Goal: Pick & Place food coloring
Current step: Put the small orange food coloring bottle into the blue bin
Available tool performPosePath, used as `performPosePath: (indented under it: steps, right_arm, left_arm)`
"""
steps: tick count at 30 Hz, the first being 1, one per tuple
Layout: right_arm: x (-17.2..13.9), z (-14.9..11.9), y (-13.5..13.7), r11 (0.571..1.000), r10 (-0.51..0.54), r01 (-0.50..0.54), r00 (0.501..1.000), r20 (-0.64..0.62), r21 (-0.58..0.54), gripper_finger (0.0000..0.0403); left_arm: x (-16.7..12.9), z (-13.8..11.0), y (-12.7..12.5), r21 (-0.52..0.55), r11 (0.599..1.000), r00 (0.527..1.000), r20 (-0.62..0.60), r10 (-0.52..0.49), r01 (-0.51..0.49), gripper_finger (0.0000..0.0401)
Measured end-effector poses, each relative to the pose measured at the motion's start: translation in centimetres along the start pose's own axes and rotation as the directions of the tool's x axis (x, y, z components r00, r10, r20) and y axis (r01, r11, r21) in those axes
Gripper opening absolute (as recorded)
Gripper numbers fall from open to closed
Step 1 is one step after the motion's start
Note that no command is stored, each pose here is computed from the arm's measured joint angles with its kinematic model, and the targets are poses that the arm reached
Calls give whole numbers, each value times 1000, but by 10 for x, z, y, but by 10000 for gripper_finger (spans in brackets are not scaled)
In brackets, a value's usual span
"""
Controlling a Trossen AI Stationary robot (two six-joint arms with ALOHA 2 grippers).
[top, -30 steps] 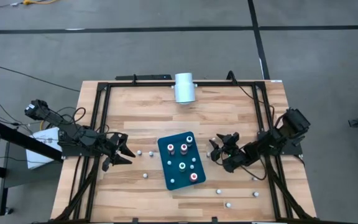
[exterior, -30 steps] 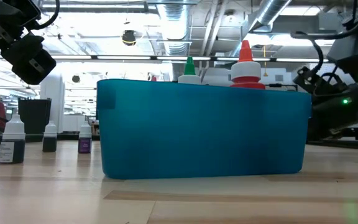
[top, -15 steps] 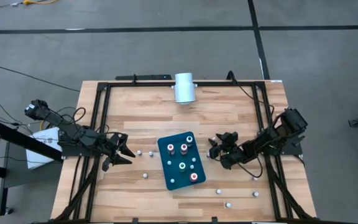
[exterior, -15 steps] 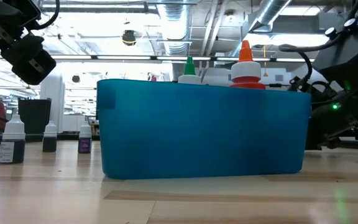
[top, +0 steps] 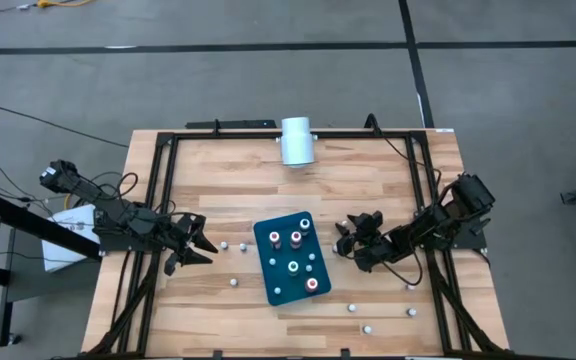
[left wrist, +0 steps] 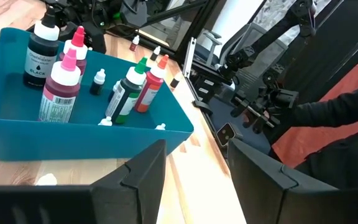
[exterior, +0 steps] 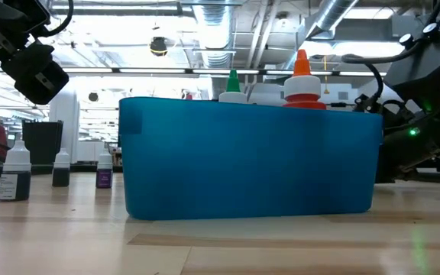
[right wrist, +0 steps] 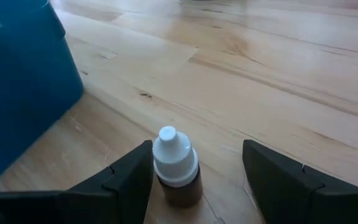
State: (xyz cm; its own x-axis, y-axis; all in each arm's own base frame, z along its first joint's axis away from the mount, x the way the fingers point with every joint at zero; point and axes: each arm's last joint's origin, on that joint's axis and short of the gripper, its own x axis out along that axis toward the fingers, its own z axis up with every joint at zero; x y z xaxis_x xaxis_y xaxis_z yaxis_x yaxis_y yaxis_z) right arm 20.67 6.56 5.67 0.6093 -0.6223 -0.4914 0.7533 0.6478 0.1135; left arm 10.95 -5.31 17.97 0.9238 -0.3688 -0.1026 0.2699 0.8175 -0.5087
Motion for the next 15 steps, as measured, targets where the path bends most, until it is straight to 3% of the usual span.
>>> performPosePath:
  steps: [15]
  right_arm:
    - [0, 0, 0, 1000, -2, 2, 1000, 0, -6, 213]
  left_arm:
    - [0, 0, 0, 0, 1000, 1000, 0, 0, 0, 165]
